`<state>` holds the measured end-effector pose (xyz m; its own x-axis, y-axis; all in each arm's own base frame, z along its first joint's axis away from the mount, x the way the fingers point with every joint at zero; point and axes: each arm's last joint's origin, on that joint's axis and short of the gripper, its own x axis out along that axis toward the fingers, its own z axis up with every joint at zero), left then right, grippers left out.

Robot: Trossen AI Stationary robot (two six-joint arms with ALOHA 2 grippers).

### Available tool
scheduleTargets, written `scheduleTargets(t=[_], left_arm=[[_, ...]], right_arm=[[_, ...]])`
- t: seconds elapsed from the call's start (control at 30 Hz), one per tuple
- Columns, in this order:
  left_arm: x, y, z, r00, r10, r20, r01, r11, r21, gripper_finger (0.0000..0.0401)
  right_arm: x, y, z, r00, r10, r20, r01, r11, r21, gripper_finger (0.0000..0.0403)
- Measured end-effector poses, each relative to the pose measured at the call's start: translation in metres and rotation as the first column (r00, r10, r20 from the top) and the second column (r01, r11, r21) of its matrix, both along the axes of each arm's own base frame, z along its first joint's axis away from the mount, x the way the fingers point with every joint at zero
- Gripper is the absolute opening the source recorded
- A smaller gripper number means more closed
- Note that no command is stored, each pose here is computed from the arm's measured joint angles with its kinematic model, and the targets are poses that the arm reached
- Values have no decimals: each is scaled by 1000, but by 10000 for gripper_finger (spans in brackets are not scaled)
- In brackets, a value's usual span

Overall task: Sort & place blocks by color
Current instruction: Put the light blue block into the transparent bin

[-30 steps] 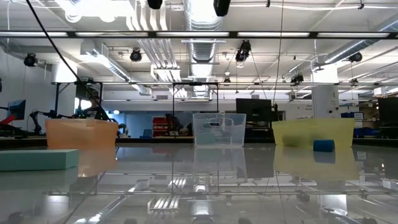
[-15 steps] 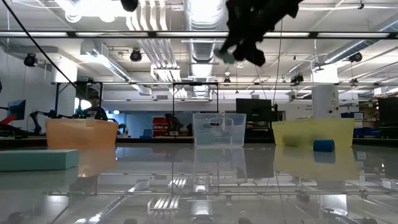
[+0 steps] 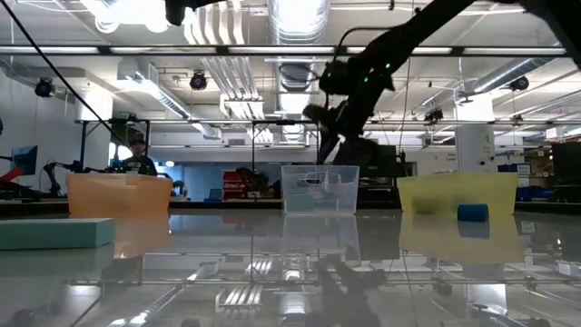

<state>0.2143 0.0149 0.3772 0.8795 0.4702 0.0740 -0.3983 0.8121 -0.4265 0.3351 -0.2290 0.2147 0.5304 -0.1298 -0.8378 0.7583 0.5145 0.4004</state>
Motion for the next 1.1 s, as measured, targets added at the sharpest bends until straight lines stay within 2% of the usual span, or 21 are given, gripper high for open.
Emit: scheduleTargets(t=[0.13, 0.27, 0.5, 0.83, 0.97, 1.1], left_arm=[[2, 0, -2, 1000, 5, -8, -5, 1000, 0, 250], [2, 1, -2, 1000, 29, -9, -29, 1000, -2, 250], [0, 3, -1, 998, 56, -7, -56, 998, -4, 250], [0, 4, -10, 994, 56, -97, -57, 998, -9, 250], [-1, 1, -21, 984, -30, -177, 11, 994, -105, 250], [-2, -2, -39, 943, -168, -288, 95, 964, -249, 250]], right_arm=[[7, -14, -14, 994, -44, -97, 46, 999, 19, 121], [11, -18, -25, 986, -38, -161, 44, 999, 32, 133], [11, -17, -19, 988, -40, -150, 44, 999, 26, 147], [8, -14, -5, 992, -44, -118, 46, 999, 16, 164], [2, -9, 21, 998, -41, -50, 41, 999, 4, 164], [-8, -1, 60, 998, -28, 64, 31, 998, -53, 156]])
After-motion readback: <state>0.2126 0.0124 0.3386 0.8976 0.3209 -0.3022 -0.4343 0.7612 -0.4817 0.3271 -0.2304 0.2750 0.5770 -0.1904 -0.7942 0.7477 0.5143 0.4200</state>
